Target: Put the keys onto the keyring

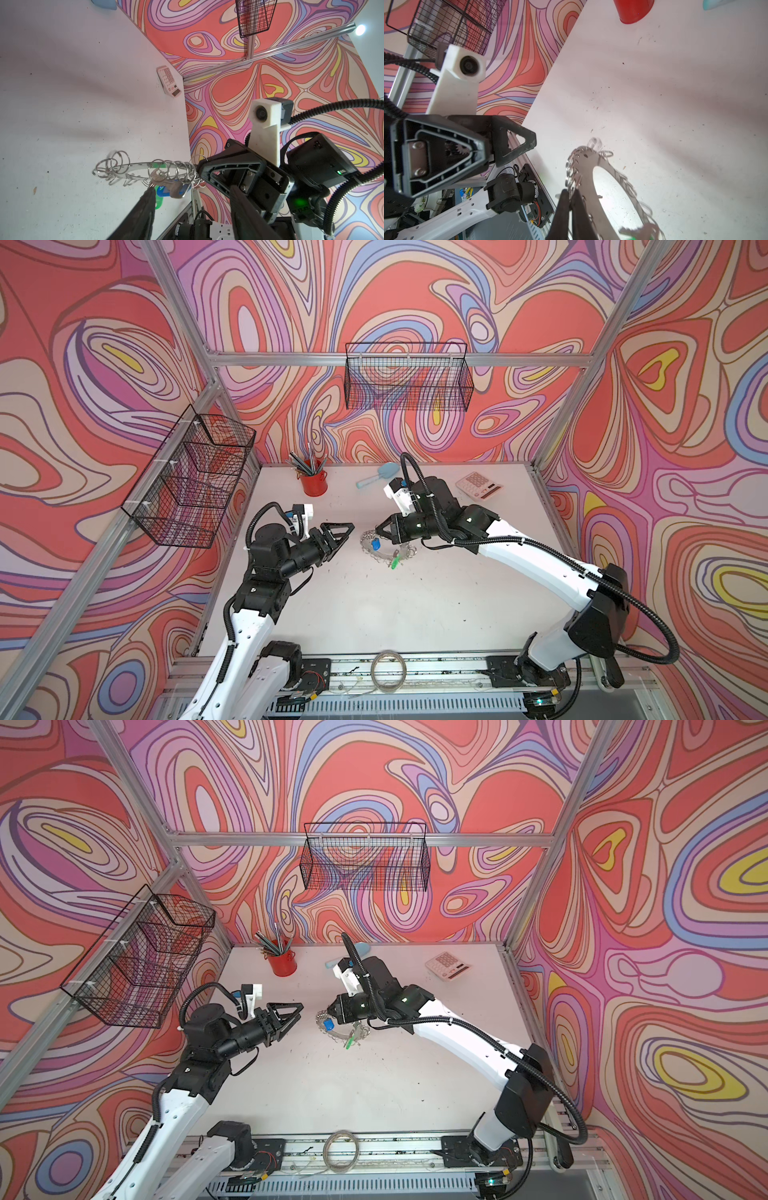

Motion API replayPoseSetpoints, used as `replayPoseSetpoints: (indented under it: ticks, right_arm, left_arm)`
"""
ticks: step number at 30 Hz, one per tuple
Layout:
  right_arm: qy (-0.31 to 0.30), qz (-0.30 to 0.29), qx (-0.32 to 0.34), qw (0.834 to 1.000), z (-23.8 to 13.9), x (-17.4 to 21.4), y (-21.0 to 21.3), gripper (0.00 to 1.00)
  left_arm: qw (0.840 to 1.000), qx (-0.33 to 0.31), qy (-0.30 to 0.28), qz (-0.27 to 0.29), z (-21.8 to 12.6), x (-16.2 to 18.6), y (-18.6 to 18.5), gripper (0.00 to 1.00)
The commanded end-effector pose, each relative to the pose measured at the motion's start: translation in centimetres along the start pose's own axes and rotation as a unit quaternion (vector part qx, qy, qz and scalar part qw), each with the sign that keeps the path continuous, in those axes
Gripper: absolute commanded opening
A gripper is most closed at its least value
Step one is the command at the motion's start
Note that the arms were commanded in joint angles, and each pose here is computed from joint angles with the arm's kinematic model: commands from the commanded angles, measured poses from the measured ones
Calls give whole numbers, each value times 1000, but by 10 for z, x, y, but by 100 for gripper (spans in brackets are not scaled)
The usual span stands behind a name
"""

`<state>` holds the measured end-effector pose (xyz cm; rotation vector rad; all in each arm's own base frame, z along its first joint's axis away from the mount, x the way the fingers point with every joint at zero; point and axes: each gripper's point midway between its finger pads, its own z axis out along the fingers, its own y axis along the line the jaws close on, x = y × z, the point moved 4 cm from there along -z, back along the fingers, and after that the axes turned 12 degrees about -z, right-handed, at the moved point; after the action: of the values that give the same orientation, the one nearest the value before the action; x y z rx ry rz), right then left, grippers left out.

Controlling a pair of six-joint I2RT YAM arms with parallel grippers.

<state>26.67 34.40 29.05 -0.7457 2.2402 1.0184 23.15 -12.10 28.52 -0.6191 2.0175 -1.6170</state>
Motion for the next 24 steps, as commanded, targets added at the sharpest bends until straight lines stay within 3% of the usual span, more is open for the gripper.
replayPoseSetpoints:
  ticks: [1,9,13,15,20,22,24]
  right_arm:
    - [-11,13,3,1000,-4,-14,3,0]
    - [-24,45,27,998,-4,-21,-5,0]
    - [-23,61,45,997,-4,-20,-13,0]
    - [-22,69,50,996,-2,-18,-16,0]
    - [-23,76,51,996,-3,-15,-17,0]
    - [-24,76,54,995,-5,-15,-18,0]
    - [-29,78,56,995,-7,-14,-19,0]
  left_arm:
    - [999,-6,39,-7,1,10,9,59]
    - [993,-54,97,50,2,29,18,49]
    - [983,-62,127,120,5,55,7,48]
    - [971,-82,149,170,5,68,4,48]
    - [937,-215,93,261,-18,53,8,51]
    - [929,-235,55,279,-28,44,3,55]
    - [930,-222,59,286,-28,45,-6,55]
